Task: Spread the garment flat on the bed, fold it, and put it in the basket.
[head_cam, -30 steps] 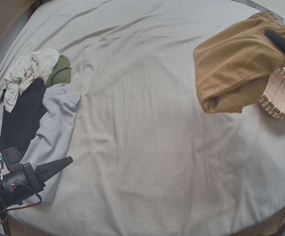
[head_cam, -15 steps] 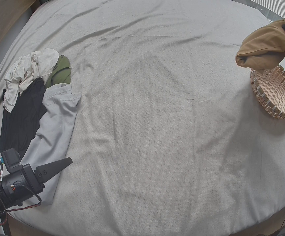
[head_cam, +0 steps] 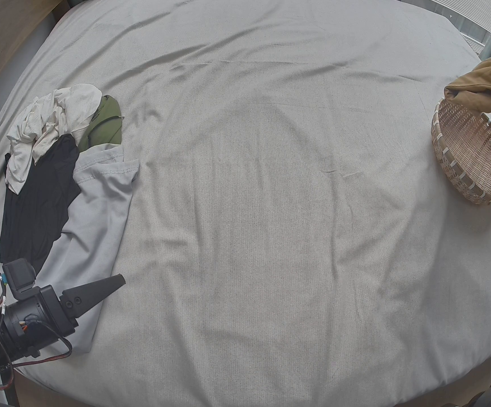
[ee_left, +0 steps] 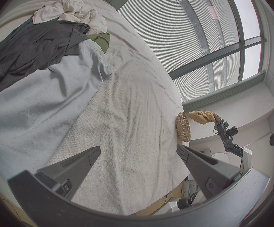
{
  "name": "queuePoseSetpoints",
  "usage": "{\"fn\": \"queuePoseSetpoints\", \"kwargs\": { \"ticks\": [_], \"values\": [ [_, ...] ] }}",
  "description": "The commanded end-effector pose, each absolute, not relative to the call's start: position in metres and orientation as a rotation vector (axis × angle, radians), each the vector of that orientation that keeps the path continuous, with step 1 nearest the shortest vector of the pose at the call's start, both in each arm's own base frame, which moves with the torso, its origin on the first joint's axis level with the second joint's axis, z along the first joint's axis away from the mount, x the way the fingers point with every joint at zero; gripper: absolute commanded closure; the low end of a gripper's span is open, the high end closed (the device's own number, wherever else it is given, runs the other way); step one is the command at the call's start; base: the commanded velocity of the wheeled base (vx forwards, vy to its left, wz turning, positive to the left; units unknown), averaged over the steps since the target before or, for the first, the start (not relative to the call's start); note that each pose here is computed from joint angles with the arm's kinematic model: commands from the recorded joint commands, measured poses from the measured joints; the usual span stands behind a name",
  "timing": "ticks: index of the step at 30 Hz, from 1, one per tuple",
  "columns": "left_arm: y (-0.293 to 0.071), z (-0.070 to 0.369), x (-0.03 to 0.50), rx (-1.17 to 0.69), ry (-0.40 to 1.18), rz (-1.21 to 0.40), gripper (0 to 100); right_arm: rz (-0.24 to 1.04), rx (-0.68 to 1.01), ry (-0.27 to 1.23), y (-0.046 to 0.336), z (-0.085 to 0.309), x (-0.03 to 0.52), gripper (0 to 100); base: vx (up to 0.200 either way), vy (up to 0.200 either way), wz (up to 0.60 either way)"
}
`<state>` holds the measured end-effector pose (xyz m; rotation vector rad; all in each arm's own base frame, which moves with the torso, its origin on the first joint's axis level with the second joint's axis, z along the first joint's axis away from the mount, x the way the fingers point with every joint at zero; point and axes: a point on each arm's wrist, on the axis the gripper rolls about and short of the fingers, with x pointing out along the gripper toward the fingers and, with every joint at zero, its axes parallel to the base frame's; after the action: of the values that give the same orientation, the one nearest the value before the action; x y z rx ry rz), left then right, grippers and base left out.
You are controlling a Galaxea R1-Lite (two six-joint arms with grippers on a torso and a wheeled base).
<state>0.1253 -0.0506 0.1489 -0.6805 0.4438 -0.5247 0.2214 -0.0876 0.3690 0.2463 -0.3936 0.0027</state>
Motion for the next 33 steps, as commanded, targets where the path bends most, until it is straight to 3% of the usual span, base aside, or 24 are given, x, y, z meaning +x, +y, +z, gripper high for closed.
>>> {"fn": "queuePoseSetpoints", "kwargs": {
  "ticks": [1, 18, 24, 25, 33],
  "values": [
    [-0.051, 0.149, 0.125, -0.68, 0.445, -0.525, 0, -0.027, 0.246, -0.365, -0.101, 0.361, 0.237, 100, 0.0, 0.0, 0.0],
    [-0.051, 0.147, 0.125, -0.68, 0.451, -0.522, 0, -0.057, 0.256, -0.315, -0.117, 0.344, 0.256, 100, 0.0, 0.0, 0.0],
    [-0.05, 0.144, 0.123, -0.683, 0.46, -0.518, 0, -0.128, 0.224, -0.202, -0.134, 0.307, 0.255, 100, 0.0, 0.0, 0.0],
    [-0.05, 0.144, 0.123, -0.686, 0.461, -0.518, 0, -0.121, 0.224, -0.19, -0.134, 0.301, 0.254, 0, 0.0, 0.0, 0.0],
    [-0.049, 0.146, 0.12, -0.694, 0.44, -0.526, 0, -0.08, 0.211, -0.184, -0.127, 0.28, 0.228, 0, 0.0, 0.0, 0.0]
  ]
}}
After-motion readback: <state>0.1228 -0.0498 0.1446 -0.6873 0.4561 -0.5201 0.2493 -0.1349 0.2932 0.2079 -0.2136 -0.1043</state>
